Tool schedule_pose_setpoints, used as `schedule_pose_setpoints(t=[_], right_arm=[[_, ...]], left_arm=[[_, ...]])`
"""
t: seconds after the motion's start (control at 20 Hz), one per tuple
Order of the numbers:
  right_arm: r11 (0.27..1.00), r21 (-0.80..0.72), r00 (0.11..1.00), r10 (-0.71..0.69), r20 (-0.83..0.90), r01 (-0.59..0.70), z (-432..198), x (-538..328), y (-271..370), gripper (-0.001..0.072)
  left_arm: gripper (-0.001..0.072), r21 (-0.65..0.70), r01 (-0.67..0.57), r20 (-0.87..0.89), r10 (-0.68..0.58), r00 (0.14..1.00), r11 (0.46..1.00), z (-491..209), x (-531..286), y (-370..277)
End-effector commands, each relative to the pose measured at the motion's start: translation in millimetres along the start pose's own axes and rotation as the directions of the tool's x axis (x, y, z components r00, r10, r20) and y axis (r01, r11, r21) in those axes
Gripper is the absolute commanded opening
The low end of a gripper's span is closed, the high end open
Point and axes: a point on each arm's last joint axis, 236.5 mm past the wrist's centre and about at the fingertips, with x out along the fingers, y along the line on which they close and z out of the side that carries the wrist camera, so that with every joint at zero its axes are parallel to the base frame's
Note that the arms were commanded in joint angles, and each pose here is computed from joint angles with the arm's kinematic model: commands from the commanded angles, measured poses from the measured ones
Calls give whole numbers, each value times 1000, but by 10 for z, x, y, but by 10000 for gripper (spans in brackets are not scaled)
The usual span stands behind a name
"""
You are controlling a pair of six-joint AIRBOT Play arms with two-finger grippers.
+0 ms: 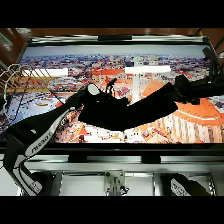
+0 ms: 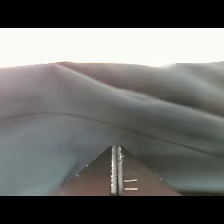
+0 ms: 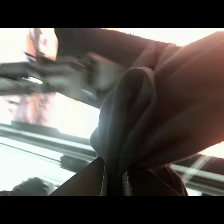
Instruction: Fold the shirts.
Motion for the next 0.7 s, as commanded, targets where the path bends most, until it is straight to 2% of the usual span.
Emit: schedule_pose_setpoints(t=[0.0, 0.15, 0.25, 0.5, 0.65], right_arm=[[997, -72, 997, -45, -62, 41, -30, 402, 82, 69], [989, -129, 994, 64, -86, -75, -6, 960, 567, 69], [980, -150, 986, 112, -127, -131, -84, 1380, 815, 69], [959, -137, 950, 211, -229, -246, -332, 2301, 1245, 69], [962, -133, 940, 195, -279, -239, -441, 2776, 1289, 70]], left_arm=[[29, 138, -227, 33, 225, 974, 964, 169, -822, 405], [30, 200, -513, 165, 487, 858, 835, 352, -2054, 778], [31, 140, -608, 265, 562, 784, 782, 409, -2866, 872], [32, -113, -664, 491, 623, 609, 739, 306, -4476, 933], [33, -211, -672, 540, 658, 525, 709, 94, -5021, 943]])
